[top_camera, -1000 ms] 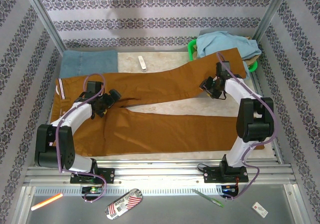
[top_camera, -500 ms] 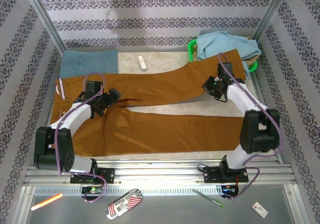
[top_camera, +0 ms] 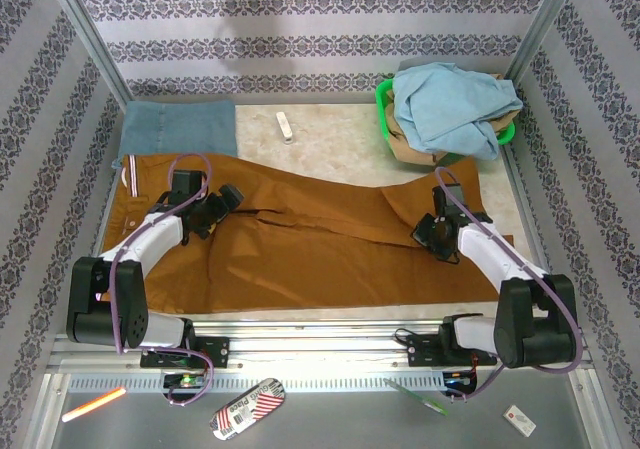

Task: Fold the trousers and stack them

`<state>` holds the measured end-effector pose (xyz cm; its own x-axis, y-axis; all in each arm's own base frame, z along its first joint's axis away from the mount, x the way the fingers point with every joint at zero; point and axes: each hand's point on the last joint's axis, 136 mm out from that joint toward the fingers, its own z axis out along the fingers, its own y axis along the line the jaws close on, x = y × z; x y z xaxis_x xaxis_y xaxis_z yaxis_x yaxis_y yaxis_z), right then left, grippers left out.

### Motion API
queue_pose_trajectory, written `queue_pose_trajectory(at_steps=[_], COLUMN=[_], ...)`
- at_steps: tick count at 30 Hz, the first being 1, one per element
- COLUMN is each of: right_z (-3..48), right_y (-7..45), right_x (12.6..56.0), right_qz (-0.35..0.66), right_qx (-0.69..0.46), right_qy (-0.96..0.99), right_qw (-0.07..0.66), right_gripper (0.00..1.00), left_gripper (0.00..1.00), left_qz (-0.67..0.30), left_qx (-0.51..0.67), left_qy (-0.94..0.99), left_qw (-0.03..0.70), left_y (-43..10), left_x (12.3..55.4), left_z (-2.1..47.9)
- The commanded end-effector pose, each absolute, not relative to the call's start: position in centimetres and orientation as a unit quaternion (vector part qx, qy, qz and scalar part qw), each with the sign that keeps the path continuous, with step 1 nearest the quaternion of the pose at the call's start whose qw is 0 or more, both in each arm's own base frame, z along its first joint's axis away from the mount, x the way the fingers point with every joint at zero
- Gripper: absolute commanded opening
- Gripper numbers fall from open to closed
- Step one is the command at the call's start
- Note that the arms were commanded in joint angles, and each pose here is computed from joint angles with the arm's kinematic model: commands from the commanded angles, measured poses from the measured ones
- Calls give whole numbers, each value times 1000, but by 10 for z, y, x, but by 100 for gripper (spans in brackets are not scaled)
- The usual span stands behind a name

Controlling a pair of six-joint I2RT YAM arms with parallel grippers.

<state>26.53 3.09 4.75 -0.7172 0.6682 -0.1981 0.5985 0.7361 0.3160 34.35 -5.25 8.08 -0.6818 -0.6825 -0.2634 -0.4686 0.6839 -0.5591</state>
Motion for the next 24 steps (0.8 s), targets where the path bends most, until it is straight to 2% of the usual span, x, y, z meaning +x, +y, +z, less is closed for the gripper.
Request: queue_pose_trajectory(at_steps=[1,3,8,11,15,18,24], right_z=[56,68,106,108,102,101,93], right_y=[13,8,8,10,39,60,78], right_x=[264,266,275,290,315,328,341], right_qz=[80,68,76,92,139,157,186], right_qx=[366,363,348,347,327,304,285], right_qy=[914,915,911,907,913,918,921], right_qw=[157,163,207,221,201,202,190], right_gripper=[43,53,63,63,60,60,61], left_gripper=[97,97,100,100,99,100,99], left_qz=[-251,-243,-215,-201,-199,-185,-136], left_qx=[-307,-308,-316,-331,-348,-364,-418], left_qy=[883,885,886,884,886,885,883], left_qw=[251,251,262,261,234,222,163], left_y=[-59,-57,-46,-39,-39,-35,-22], left_x=[347,344,343,348,340,315,231], left_z=[93,90,80,65,42,31,3])
